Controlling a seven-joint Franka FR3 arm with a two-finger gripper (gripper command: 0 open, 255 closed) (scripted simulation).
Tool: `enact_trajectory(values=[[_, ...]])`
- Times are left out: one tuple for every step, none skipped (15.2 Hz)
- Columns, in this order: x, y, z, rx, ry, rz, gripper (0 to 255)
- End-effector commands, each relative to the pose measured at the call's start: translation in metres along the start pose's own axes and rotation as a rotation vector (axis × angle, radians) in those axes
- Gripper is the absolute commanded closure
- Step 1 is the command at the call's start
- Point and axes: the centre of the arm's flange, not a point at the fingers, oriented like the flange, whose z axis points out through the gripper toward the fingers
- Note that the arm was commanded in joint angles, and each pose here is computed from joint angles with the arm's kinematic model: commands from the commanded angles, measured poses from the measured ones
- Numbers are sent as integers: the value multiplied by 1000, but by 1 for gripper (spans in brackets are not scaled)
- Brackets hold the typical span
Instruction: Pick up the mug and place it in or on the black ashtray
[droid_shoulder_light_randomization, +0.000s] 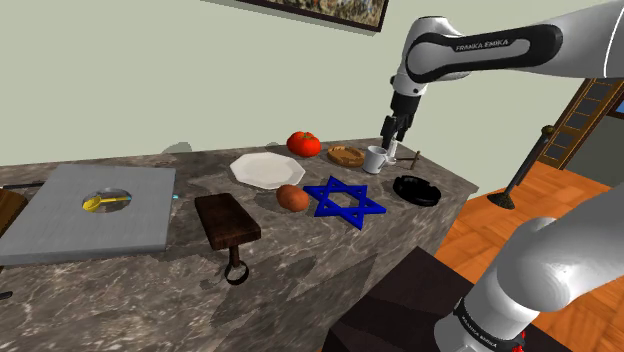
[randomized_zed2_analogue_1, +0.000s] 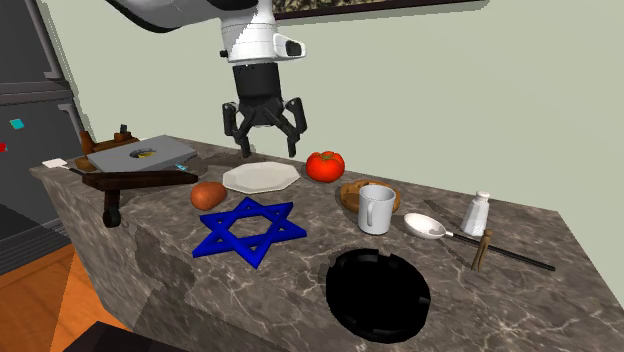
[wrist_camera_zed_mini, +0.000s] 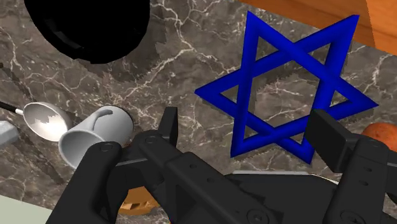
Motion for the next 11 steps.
enact_trajectory(values=[[14,20,15,0,-3,-4,0],[22,29,22,1,-5,-6,0],[30,38,28,2,-7,-7,0],[37,47,35,3,-9,-9,0],[45,55,41,3,-10,-11,0],[53,64,48,4,-12,-12,0],[60,73,55,5,-14,-14,0],[68,82,61,6,-16,-16,0],[76,91,68,6,-17,-17,0],[83,99,75,7,-19,-19,0],[91,108,81,8,-21,-21,0]])
